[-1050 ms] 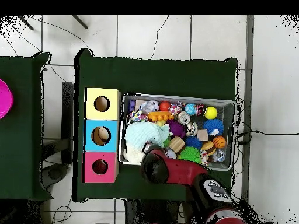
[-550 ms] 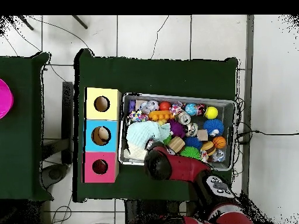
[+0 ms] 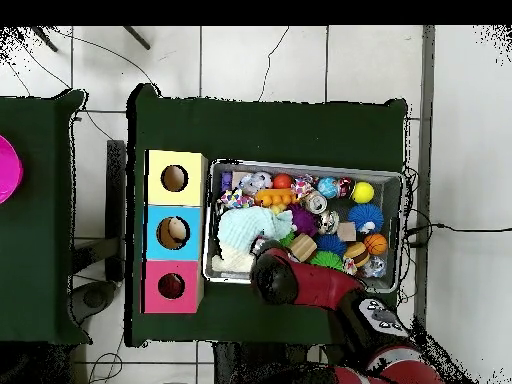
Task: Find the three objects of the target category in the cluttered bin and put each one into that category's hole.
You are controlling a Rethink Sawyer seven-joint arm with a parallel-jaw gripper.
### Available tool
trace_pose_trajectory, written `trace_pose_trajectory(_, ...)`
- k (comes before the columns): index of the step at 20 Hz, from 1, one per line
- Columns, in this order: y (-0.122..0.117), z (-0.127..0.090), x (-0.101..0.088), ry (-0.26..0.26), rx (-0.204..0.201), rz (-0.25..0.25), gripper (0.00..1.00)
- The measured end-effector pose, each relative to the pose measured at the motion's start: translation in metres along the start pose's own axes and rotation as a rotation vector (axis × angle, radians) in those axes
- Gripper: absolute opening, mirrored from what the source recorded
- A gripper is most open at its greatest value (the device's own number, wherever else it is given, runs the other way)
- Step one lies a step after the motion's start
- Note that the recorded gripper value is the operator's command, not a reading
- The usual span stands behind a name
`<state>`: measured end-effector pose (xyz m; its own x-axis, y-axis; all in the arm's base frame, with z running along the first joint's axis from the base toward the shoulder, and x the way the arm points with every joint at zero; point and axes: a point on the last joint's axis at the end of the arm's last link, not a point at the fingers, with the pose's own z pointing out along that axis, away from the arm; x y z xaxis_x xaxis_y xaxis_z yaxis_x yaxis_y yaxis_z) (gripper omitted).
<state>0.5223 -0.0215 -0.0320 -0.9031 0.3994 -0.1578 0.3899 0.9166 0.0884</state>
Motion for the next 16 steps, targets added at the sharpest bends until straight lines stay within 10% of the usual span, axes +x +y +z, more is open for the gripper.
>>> trace_pose_trajectory(6, -0.0011, 0.0009, -0.0003, 0.008, -0.015, -0.005, 1.0)
trace_pose_trajectory(7, -0.0003, 0.0017, -0.0008, 0.008, -0.025, -0.009, 0.0)
trace_pose_trajectory(16, 0.0054, 0.0027, 0.001, 0.008, -0.028, -0.02, 0.0)
